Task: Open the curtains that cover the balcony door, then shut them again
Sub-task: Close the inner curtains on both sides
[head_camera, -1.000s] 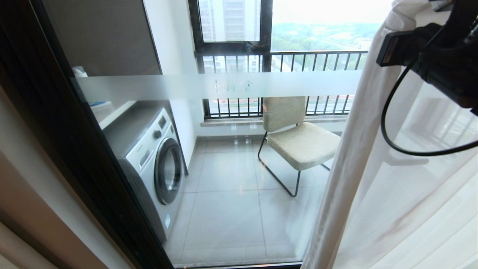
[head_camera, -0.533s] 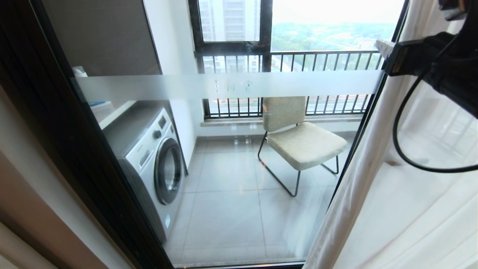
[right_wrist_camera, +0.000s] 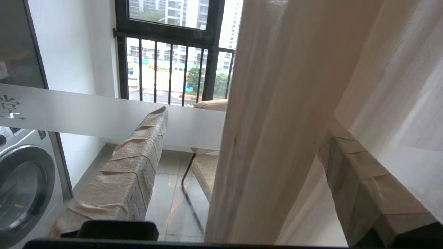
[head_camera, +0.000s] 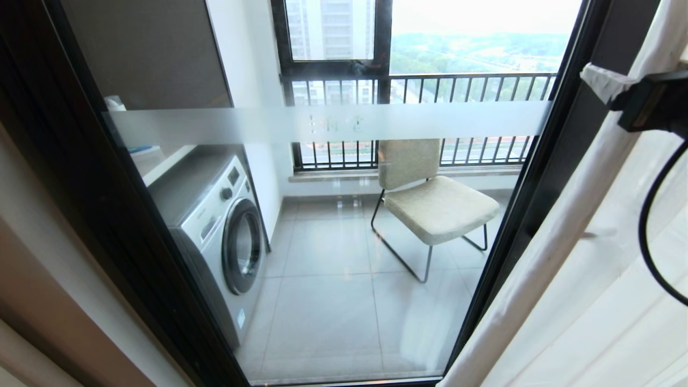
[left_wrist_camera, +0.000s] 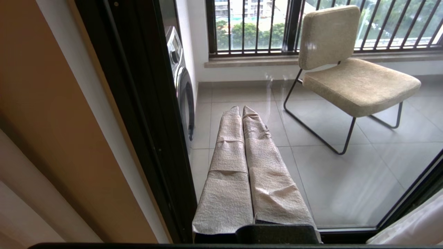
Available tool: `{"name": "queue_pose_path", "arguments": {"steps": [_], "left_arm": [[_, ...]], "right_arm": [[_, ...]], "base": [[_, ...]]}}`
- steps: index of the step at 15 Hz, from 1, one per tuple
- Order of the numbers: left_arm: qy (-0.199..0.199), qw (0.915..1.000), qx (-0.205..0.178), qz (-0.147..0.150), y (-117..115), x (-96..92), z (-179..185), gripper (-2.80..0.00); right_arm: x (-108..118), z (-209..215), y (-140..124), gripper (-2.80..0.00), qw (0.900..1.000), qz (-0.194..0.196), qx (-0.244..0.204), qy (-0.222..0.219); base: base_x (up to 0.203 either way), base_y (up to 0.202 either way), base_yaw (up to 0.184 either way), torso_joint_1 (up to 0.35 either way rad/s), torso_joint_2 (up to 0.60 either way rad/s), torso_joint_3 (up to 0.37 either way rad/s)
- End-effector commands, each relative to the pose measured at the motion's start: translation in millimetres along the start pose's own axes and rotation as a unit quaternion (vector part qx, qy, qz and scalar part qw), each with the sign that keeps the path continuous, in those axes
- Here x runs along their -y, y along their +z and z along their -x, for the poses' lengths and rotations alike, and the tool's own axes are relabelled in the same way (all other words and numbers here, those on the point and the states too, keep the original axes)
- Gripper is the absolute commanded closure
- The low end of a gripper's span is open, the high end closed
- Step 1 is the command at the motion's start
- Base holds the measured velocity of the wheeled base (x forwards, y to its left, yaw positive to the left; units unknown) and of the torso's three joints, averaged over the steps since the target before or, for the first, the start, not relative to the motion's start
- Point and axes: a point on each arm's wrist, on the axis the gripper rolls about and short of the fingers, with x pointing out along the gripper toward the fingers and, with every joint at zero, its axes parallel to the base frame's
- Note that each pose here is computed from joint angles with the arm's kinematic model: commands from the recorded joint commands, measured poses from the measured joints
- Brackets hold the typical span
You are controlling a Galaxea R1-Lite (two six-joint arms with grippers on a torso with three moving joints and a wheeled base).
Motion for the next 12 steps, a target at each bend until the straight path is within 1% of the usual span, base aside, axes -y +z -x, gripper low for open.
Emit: {"name": "queue_pose_path", "arguments": {"steps": [1,4,7,10,12], "left_arm": [[0.000,1.0000,0.000,0.000,0.0,0.0,0.0,0.00],[0.001,1.0000,0.000,0.000,0.0,0.0,0.0,0.00],[0.001,1.0000,0.000,0.000,0.0,0.0,0.0,0.00],[0.001,1.0000,0.000,0.000,0.0,0.0,0.0,0.00],[0.001,1.0000,0.000,0.000,0.0,0.0,0.0,0.00]], "right_arm": [[9.9,30.8,10.4,-2.80,1.000,-0.005,0.021,-0.005],[18.7,67.3,8.3,-2.80,1.000,-0.003,0.016,-0.005],[23.7,98.1,-5.6,-2.80,1.000,0.000,0.003,-0.003],[27.1,113.8,-9.2,-2.80,1.000,-0.001,0.008,-0.005],[26.6,117.3,-16.3,-2.80,1.000,0.002,-0.001,-0.002]], "base": [[0.000,0.000,0.000,0.000,0.00,0.000],[0.000,0.000,0.000,0.000,0.00,0.000],[0.000,0.000,0.000,0.000,0.00,0.000],[0.000,0.000,0.000,0.000,0.00,0.000],[0.000,0.000,0.000,0.000,0.00,0.000]]}}
